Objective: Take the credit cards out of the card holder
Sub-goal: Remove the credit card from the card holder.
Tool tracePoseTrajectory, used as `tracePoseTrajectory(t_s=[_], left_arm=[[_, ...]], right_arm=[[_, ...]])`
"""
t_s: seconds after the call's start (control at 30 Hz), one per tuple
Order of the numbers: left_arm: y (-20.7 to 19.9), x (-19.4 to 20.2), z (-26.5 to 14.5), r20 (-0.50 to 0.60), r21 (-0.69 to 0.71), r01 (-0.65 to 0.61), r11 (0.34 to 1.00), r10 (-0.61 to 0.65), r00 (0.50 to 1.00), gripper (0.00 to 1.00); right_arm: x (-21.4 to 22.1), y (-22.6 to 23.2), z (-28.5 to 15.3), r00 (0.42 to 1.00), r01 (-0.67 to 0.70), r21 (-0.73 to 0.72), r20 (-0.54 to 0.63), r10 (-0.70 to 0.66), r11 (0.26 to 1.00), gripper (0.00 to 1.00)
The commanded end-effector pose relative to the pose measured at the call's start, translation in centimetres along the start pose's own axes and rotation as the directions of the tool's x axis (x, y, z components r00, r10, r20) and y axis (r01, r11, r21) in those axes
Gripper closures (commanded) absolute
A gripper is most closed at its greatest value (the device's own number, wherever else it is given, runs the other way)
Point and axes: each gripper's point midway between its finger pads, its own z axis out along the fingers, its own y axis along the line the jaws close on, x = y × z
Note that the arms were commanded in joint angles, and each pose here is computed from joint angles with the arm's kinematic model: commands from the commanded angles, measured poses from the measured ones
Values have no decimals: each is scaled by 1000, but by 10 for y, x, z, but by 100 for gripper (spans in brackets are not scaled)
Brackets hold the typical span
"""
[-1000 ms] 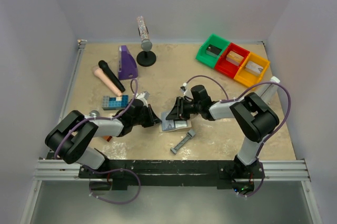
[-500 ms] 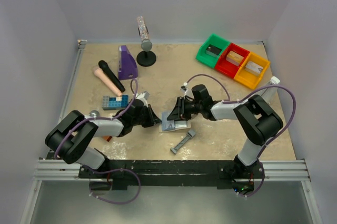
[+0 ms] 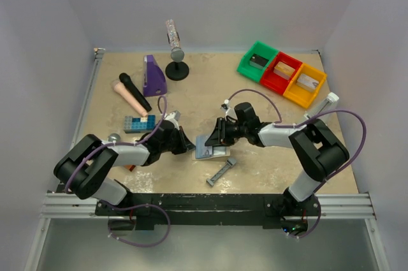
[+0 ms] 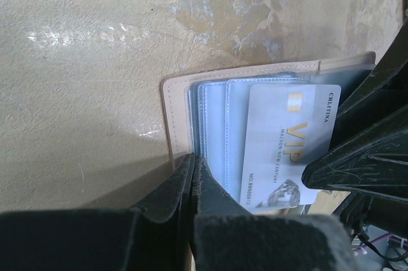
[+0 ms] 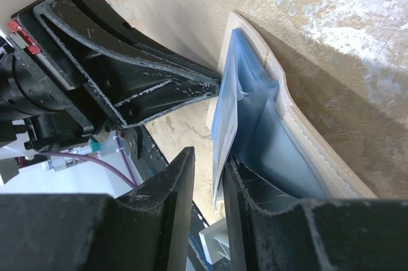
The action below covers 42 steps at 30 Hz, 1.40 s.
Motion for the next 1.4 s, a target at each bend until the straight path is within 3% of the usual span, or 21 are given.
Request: tracePoseTrajectory(t_s=[0.0,1.37], left_arm=[[42,20,-5,-47,-160,-8,987,0,999,100],[53,25,-9,-48,-190,-14,982,5,999,100]], right_arm=[[-4,4,-5,999,35,-9,24,-35,999,72],[-9,11,-16,997,39,-35,65,-37,999,85]])
